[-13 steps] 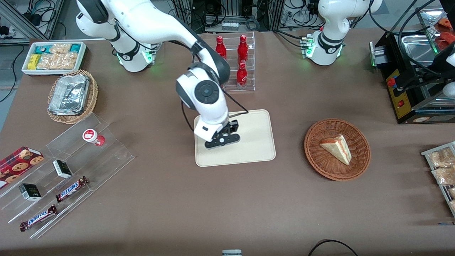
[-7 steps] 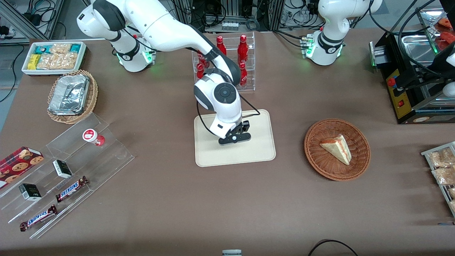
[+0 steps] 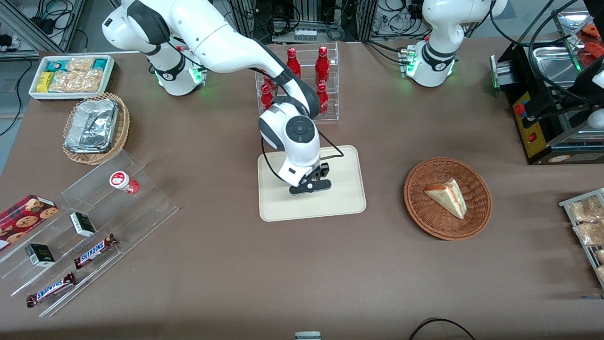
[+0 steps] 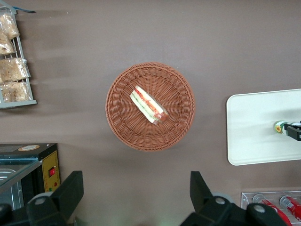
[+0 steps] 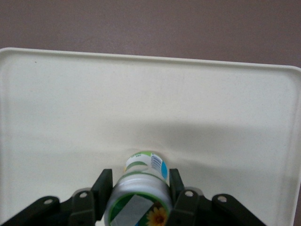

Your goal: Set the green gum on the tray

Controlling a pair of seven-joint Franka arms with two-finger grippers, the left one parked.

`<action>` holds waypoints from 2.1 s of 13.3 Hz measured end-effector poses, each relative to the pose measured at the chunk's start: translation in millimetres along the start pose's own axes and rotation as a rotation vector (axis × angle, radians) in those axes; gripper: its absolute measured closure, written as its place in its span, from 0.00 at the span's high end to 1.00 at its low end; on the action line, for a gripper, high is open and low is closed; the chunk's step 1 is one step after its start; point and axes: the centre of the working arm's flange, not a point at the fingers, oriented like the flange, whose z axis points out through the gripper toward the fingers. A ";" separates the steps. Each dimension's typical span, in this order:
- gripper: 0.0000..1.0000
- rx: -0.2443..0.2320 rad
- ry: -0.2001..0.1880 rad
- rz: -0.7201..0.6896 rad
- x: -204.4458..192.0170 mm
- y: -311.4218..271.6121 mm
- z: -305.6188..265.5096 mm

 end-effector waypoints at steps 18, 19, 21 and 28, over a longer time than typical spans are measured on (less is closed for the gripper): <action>1.00 0.021 0.011 0.076 26.9 36.4 -83.0; 1.00 0.022 0.005 0.082 29.7 47.6 -107.8; 1.00 0.026 -0.004 0.091 30.4 70.8 -155.6; 1.00 0.001 -0.120 0.049 14.9 195.1 -286.8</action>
